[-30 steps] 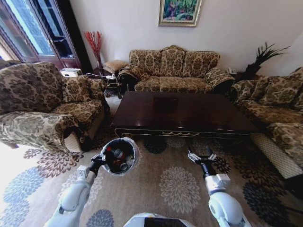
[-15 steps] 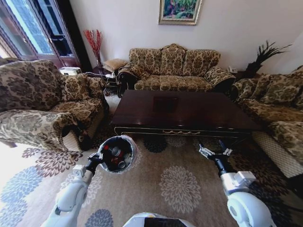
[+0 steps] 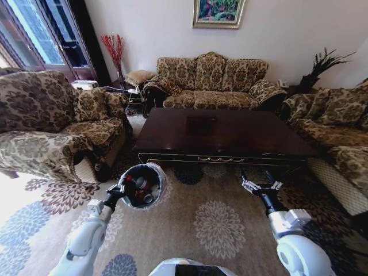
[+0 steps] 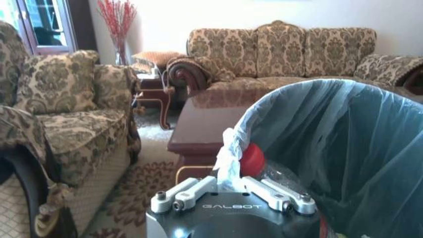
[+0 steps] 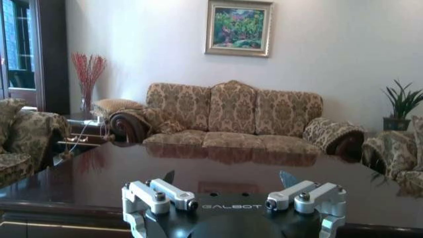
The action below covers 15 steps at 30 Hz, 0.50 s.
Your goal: Move to the front of the table and place the trash on the table into the trash bin.
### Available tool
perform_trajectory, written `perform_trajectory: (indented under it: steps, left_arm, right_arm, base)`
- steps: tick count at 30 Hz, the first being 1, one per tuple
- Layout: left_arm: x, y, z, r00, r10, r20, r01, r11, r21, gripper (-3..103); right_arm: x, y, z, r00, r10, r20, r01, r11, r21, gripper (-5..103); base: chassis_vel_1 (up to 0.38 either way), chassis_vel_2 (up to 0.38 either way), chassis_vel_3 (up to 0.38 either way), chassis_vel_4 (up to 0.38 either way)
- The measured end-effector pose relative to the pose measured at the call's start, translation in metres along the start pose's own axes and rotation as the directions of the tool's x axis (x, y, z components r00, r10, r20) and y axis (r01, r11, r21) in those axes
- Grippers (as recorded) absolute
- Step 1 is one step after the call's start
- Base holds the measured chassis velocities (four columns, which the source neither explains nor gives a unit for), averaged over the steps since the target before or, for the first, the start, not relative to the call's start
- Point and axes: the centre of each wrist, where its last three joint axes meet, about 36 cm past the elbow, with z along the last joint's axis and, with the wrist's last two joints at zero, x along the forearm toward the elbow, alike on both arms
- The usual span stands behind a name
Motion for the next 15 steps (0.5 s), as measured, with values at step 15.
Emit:
perform_trajectory:
  steps: [15]
  left_arm:
    - [-0.0024,-0.0025,0.0037,1.0,0.014,-0.004,-0.014,1.0,0.02,1]
  right_arm:
    - [-0.0002,0.0002,0.0004,1.0,0.0,0.0,0.0,1.0,0.0,100]
  base:
    - [0.0,0.0,0.0,0.0]
